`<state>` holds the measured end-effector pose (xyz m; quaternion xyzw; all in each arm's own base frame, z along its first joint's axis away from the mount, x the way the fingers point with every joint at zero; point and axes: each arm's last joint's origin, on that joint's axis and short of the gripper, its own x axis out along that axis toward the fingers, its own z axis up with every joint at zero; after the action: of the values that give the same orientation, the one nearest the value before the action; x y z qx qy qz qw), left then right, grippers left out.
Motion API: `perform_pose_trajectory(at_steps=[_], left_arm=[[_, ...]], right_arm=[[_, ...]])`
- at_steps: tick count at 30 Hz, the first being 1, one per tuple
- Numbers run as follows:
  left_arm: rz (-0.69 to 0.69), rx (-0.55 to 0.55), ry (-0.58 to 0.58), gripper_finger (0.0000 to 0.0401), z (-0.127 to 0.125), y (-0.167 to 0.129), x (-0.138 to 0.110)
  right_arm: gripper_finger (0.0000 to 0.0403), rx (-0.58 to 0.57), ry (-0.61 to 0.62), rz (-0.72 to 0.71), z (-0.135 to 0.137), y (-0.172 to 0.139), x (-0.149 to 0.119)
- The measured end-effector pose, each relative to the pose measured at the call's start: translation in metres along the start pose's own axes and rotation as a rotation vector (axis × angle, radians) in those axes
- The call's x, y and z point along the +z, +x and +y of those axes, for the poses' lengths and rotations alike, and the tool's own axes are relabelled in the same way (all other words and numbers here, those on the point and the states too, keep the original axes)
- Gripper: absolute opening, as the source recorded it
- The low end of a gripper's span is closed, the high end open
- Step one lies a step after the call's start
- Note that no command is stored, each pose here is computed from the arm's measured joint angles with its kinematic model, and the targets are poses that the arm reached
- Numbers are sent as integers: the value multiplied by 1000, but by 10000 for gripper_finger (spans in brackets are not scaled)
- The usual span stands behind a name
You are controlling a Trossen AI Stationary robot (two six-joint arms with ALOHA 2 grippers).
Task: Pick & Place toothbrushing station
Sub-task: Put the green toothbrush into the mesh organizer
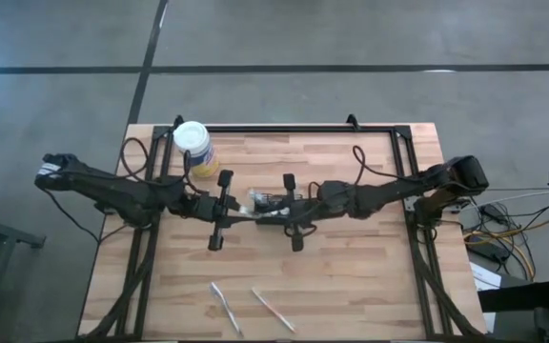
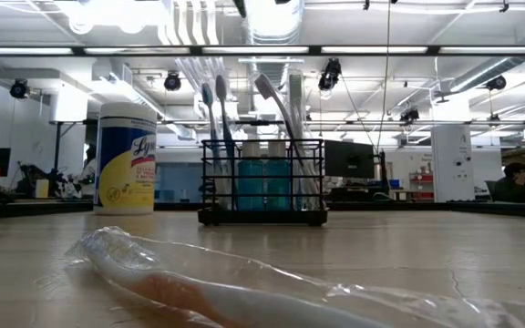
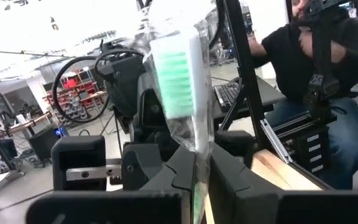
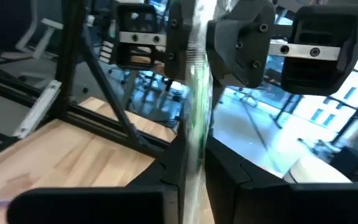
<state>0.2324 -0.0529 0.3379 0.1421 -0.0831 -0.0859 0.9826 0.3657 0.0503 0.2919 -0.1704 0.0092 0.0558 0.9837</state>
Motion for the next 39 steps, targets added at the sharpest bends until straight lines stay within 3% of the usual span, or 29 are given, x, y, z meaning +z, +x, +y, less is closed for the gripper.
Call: perform_pose_trajectory(at_steps=[7,12,17,23,30,33,39], left_arm=[[-58,11,-3,21,9,-24,21],[-39,24,-15,21,13,-44,30],[97,80,-63,21,15,-72,27],[66,97,-148,21,17,-109,29],[75,207,-147,21,10,-132,-7],[32,239,-110,21,5,-132,-25],[110,275,-84,21,-3,-136,-66]], right_arm=[[103,14,65,52,-9,-19,12],[125,-38,80,75,-16,-43,28],[99,-74,87,0,-21,-93,38],[32,-88,142,-111,-17,-165,27],[9,-104,202,-223,-8,-221,1],[8,-135,208,-229,-6,-237,-9],[8,-178,267,-271,-3,-260,-30]])
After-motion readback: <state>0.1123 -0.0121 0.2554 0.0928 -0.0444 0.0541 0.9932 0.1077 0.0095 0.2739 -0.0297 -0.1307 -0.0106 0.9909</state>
